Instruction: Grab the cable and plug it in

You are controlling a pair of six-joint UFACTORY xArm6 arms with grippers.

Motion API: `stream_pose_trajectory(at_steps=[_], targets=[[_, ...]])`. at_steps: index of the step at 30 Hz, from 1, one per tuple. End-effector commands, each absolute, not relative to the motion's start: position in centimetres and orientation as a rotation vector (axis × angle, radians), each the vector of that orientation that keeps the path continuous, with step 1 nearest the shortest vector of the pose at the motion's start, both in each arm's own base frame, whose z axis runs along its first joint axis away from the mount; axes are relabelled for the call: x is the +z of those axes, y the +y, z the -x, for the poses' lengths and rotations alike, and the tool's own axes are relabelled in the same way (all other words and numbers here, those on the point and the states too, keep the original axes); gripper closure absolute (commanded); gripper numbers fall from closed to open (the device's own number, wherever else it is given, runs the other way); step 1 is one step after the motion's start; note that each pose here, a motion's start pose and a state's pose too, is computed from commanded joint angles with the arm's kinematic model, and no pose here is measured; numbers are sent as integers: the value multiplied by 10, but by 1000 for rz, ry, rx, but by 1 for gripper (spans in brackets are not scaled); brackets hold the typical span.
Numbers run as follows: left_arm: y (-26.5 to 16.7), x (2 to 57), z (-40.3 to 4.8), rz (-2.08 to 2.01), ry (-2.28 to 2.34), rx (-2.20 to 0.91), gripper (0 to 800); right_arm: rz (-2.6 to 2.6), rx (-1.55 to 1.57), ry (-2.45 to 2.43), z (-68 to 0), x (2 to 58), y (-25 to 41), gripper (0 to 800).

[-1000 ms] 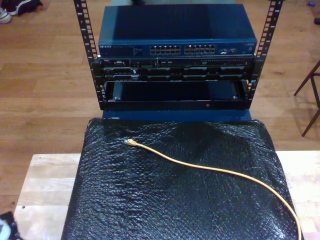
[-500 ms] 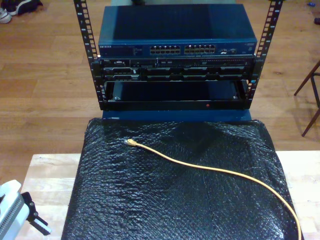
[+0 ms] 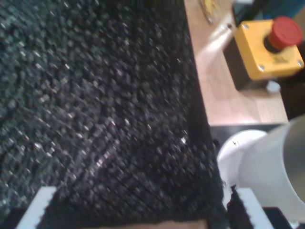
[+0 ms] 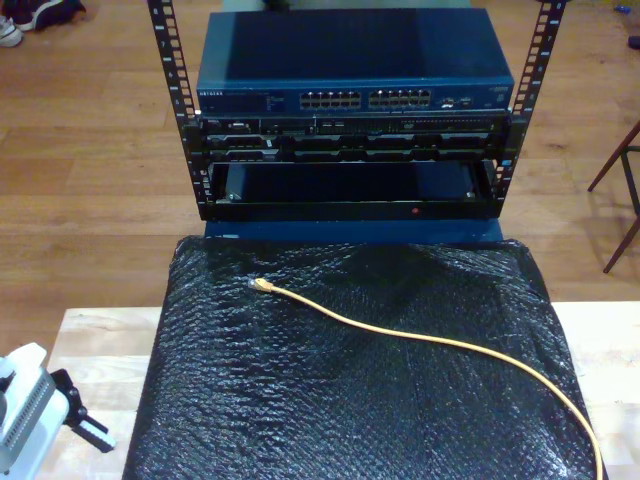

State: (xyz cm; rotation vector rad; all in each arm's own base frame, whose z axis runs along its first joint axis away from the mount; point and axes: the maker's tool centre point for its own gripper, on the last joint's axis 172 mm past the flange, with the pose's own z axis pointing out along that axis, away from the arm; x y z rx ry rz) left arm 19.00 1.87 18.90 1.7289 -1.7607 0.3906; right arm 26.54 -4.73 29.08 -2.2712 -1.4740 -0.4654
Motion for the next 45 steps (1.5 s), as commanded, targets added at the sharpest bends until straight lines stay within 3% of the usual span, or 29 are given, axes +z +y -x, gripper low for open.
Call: stream_pose_trajectory(at_steps=[9, 21, 35, 45], targets=[[-5, 197, -204, -1731, -1703, 444, 0, 2241, -482, -1511, -271, 302, -18, 3], [-4, 197, -204, -1731, -1701, 440, 0, 2236, -468, -1558, -281, 314, 17, 4], [3, 203, -214, -1728, -1693, 444, 0, 2198, -606, -1597, -353, 308, 88, 4], [1, 199, -213, -1715, -1680, 432, 0, 2225, -618, -1566, -367, 315, 92, 4]])
